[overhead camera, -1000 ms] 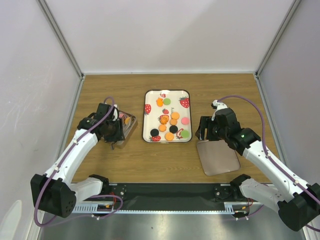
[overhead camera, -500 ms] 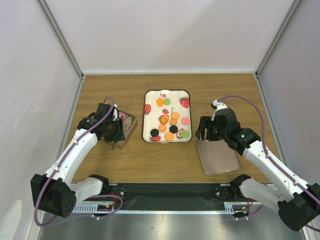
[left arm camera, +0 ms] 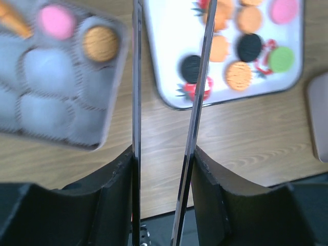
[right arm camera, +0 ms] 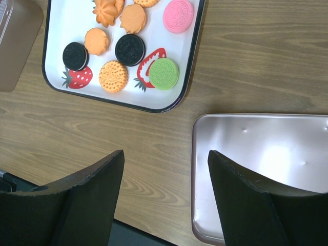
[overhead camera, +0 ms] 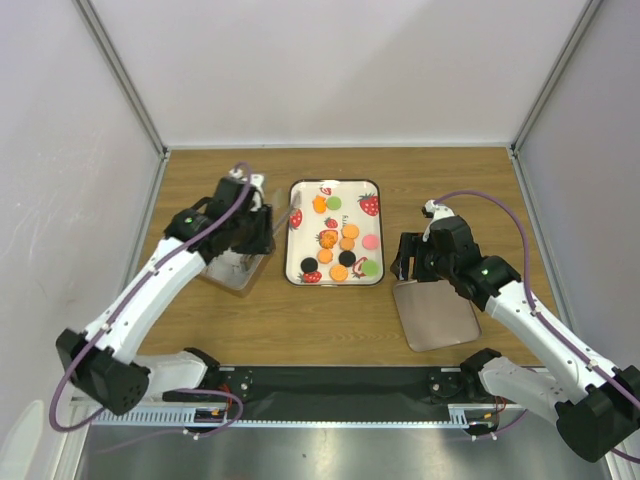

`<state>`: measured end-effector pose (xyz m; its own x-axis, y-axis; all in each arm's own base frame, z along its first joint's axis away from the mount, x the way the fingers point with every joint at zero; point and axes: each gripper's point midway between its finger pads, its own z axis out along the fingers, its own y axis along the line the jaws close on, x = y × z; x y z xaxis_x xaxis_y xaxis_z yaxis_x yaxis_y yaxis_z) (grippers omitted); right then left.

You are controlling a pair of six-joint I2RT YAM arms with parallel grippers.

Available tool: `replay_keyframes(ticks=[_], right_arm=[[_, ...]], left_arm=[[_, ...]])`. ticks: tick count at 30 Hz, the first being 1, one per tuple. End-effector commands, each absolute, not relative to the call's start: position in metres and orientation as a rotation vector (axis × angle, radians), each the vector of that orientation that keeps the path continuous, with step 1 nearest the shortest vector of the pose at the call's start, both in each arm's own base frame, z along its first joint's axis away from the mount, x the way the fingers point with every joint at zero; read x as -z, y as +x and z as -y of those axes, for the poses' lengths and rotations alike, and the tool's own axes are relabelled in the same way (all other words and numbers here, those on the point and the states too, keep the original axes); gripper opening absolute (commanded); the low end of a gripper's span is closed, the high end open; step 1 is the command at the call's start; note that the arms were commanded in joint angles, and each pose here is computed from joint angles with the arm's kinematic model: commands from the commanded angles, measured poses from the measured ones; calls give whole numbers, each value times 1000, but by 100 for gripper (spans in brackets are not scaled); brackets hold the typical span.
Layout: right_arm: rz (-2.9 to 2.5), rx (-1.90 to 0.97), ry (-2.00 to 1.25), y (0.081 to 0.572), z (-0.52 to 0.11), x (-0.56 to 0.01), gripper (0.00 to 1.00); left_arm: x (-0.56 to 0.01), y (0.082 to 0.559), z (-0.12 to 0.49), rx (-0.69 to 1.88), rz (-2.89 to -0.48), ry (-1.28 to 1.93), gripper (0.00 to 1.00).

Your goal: Pack the cookies

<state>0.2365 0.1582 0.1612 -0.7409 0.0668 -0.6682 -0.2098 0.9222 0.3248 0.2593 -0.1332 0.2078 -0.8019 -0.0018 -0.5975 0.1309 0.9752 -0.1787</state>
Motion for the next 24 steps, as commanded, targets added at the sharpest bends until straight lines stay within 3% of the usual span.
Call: replay_keyframes(ticks=[1,11,24], right_arm=[[-2316,-505,-95,240,-159,-173,73],[-2300,-453,-60,238,-147,-175,73],[-2307,-455,-62,237,-146,-171,73]], left_arm=[[-214,272,178,306,-2457,179,48],[-170,246,258,308,-2550,450,47],[-137,247,267,254,-2598,469,47]])
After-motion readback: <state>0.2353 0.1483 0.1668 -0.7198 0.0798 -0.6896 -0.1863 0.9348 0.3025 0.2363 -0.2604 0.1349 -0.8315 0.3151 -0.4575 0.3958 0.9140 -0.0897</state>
